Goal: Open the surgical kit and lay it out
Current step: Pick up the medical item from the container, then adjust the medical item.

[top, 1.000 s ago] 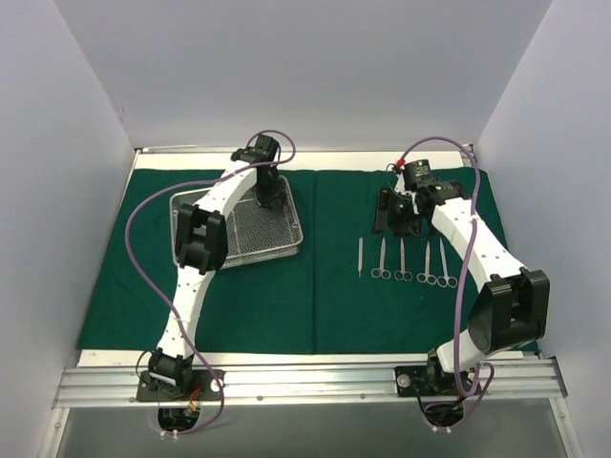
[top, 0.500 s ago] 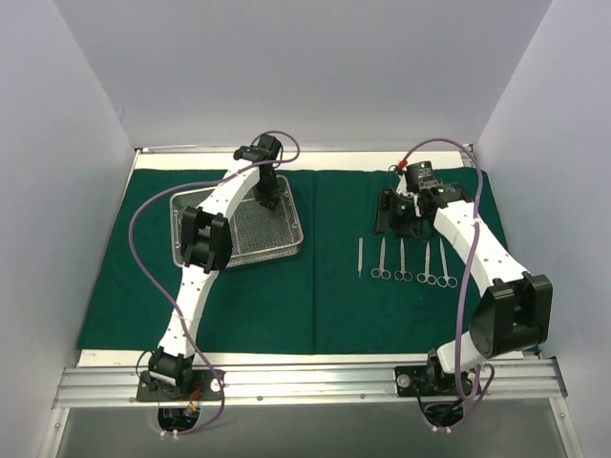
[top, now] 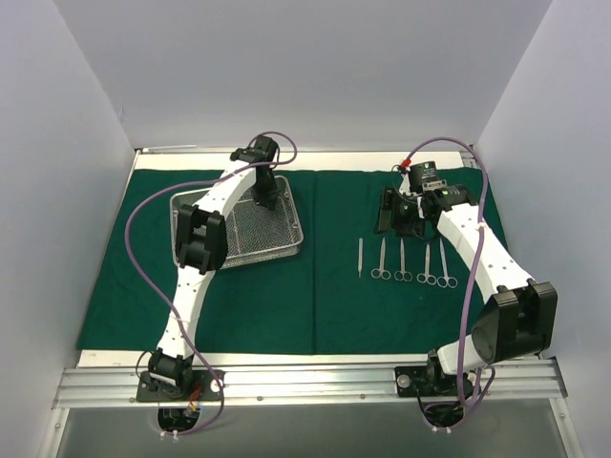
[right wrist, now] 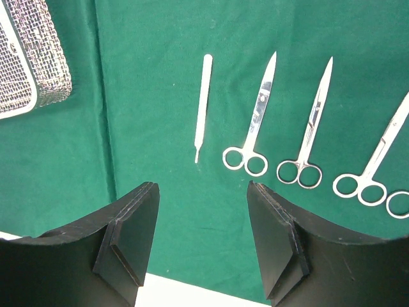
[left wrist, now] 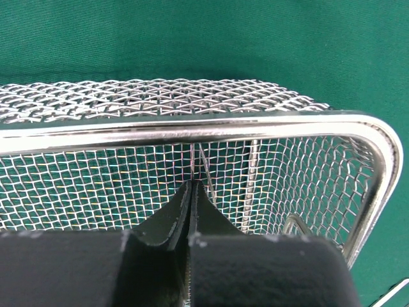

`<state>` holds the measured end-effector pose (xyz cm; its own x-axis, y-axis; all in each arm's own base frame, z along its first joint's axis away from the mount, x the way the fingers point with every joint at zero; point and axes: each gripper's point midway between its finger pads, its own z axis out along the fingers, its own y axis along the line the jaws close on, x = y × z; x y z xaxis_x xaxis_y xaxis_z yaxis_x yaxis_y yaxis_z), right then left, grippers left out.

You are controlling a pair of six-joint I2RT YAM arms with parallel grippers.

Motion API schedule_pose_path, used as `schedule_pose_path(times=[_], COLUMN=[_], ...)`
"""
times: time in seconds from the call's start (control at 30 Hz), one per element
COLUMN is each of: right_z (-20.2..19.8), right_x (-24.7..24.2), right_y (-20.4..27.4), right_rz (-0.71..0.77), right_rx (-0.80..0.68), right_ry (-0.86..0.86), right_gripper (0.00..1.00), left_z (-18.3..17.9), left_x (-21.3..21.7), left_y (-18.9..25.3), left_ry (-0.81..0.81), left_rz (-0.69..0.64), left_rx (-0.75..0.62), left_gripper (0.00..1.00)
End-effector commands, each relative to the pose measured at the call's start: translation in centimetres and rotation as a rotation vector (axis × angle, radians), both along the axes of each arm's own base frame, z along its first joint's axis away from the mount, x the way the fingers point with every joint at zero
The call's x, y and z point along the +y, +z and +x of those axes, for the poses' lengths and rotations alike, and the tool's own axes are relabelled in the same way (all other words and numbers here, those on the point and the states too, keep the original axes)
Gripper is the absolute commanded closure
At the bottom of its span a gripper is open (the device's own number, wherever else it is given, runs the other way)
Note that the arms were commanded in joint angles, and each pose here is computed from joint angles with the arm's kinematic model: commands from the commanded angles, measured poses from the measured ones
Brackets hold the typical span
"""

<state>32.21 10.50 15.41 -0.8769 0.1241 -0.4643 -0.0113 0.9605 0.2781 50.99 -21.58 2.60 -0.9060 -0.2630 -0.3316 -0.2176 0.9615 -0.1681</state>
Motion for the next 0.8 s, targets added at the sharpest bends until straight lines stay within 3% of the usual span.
schedule_pose_path(times=[0.0,0.27,0.53,0.67,0.7,0.77], right_z=[-0.3,-0.1,1.4,2.7,2.7,3.8], right_x=[-0.1,-0.3,0.2,1.6,2.8,4.7], right_y=[0.7,0.6,1.3,2.0,2.5,3.0], right_rz=[0.012,0.0,0.014,0.07,0.129,0.221], right_rx=[-0.014,-0.012,-0.026,-0.035,-0.034,-0.054], right_ry=[-0.003,-0.005,-0.004,0.031,0.072,0.133], right_gripper=[0.42,0.42,0.43,0.44,0.44,0.43], left_z=[-2.7,-1.5,-1.9,-2.7,-2.5,-2.9], left_x=[1.5,1.9,4.0,3.7,1.7,0.2], left_y=[-4.3,2.9,9.2,11.5,12.6,14.4], left_ry=[0.002,-0.007,-0.035,-0.103,-0.175,-0.271], left_rz=[0.059,0.041,0.019,-0.073,-0.181,-0.272], left_rx=[0.136,-0.014,-0.075,-0.094,-0.126,-0.186], left_gripper=[0.98,0.98,0.98,0.98,0.98,0.98])
